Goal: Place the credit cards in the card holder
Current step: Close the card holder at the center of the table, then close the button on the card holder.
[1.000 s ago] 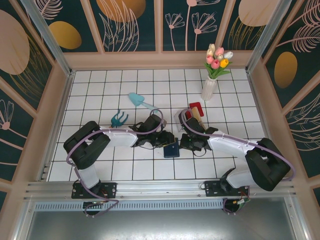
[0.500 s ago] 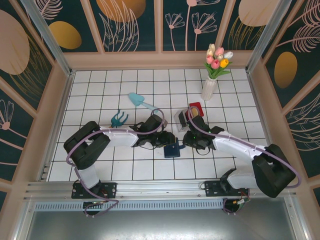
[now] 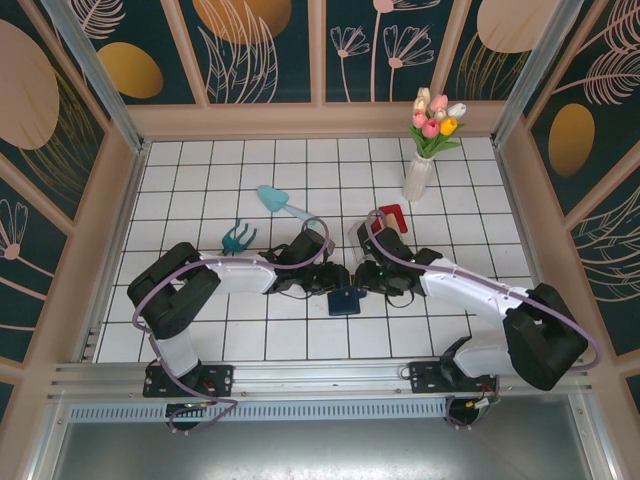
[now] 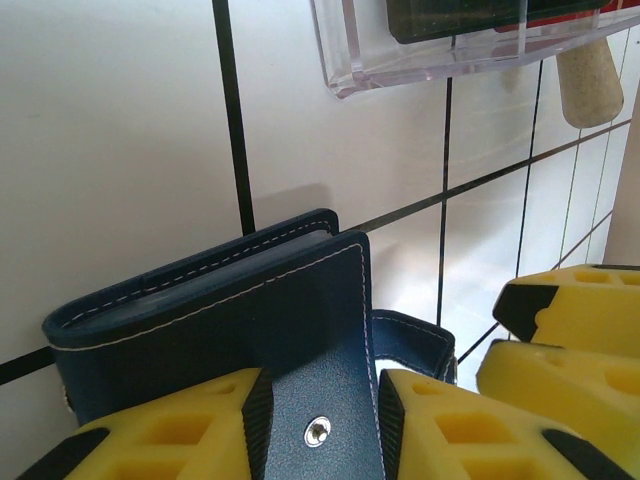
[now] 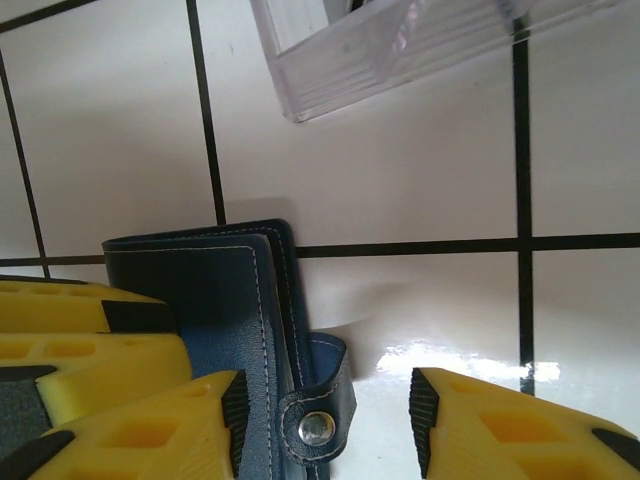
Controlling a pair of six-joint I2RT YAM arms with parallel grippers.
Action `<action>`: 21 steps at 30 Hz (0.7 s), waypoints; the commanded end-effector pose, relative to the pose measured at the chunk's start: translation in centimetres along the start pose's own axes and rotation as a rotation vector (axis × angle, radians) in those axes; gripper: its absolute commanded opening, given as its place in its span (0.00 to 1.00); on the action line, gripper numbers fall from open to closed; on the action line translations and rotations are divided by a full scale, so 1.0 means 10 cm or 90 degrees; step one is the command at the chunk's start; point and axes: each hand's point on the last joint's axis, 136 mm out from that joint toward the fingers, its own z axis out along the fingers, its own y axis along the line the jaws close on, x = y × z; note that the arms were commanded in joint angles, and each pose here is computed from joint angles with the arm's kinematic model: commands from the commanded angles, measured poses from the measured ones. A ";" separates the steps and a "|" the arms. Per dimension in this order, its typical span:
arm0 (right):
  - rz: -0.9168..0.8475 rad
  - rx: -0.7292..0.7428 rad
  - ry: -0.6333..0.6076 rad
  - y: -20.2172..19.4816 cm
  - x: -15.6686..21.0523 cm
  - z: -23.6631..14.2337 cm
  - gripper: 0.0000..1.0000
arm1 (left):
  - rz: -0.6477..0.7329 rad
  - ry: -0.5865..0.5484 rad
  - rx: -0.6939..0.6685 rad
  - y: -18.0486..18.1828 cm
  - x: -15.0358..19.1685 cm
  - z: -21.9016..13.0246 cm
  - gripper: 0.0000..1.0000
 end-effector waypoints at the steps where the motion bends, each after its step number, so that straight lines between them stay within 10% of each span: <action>1: -0.024 -0.002 0.020 0.06 0.04 0.04 0.51 | -0.012 0.001 -0.061 0.27 0.06 0.01 0.36; 21: -0.038 0.113 0.011 -0.24 0.02 0.06 0.38 | -0.012 -0.019 -0.046 0.22 0.04 -0.06 0.34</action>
